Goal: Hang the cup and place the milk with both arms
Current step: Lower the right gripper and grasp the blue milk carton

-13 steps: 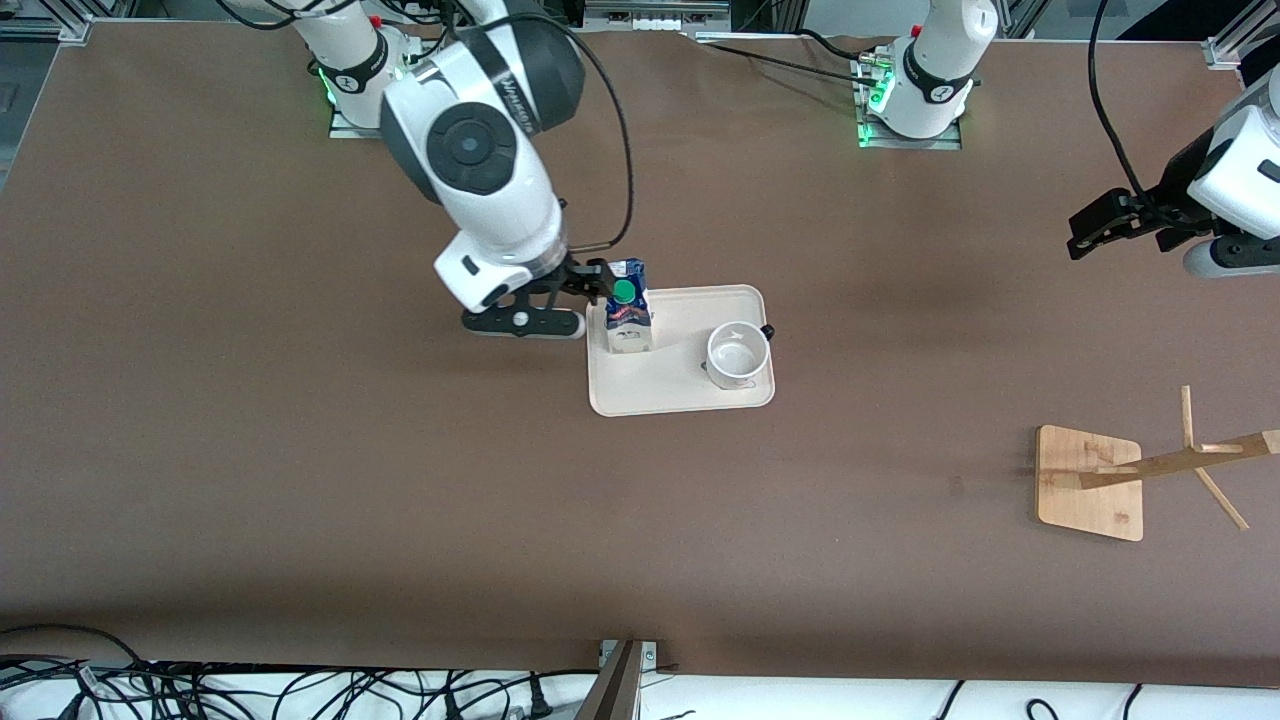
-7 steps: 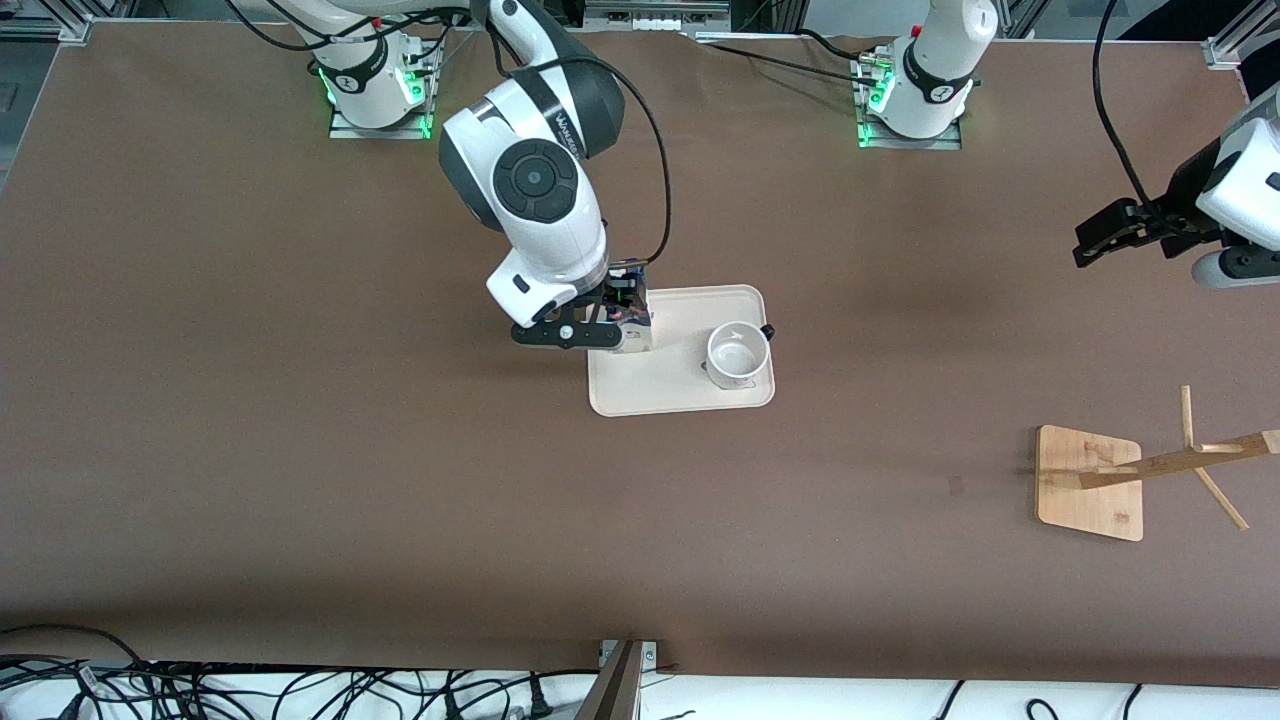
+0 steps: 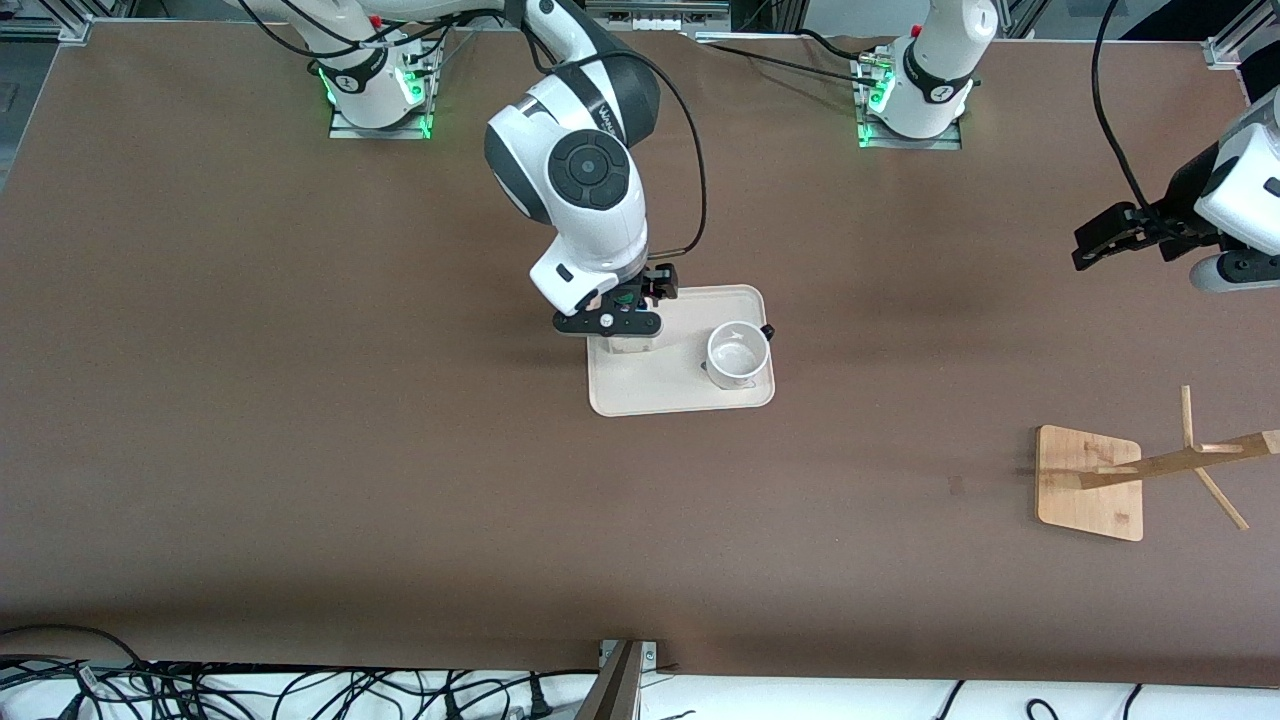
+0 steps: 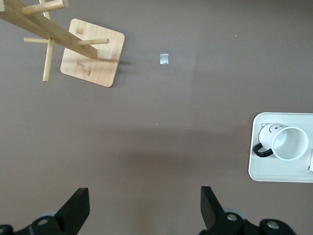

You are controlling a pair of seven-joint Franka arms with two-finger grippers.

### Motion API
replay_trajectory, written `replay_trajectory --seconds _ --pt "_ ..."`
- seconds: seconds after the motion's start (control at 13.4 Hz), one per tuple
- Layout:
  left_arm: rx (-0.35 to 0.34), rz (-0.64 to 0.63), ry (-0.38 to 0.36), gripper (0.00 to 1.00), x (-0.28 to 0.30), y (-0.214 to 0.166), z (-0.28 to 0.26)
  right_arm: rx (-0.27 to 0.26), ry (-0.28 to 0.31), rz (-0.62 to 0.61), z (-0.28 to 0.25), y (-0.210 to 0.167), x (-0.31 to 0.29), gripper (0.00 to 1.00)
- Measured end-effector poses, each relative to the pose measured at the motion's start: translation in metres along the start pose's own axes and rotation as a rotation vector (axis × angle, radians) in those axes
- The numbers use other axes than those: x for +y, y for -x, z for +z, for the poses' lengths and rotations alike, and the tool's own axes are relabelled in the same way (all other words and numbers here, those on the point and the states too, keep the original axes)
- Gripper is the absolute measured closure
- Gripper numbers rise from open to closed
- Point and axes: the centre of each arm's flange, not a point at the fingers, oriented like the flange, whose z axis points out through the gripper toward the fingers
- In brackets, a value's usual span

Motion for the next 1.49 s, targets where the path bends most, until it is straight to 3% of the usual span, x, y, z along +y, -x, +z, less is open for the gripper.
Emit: replay_trajectory --seconds 0.45,0.9,1.49 --pt "0.000 0.001 0.000 0.00 0.001 0.000 0.000 -0.019 0.020 -0.013 0.014 0.007 -0.007 0.00" --pt "0.000 0.001 0.000 0.00 0.001 0.000 0.000 -0.037 0.082 -0.057 0.040 0.017 -0.009 0.00" --pt "0.000 0.002 0.000 0.00 0.001 0.000 0.000 -0.052 0.096 -0.070 0.045 0.019 -0.007 0.00"
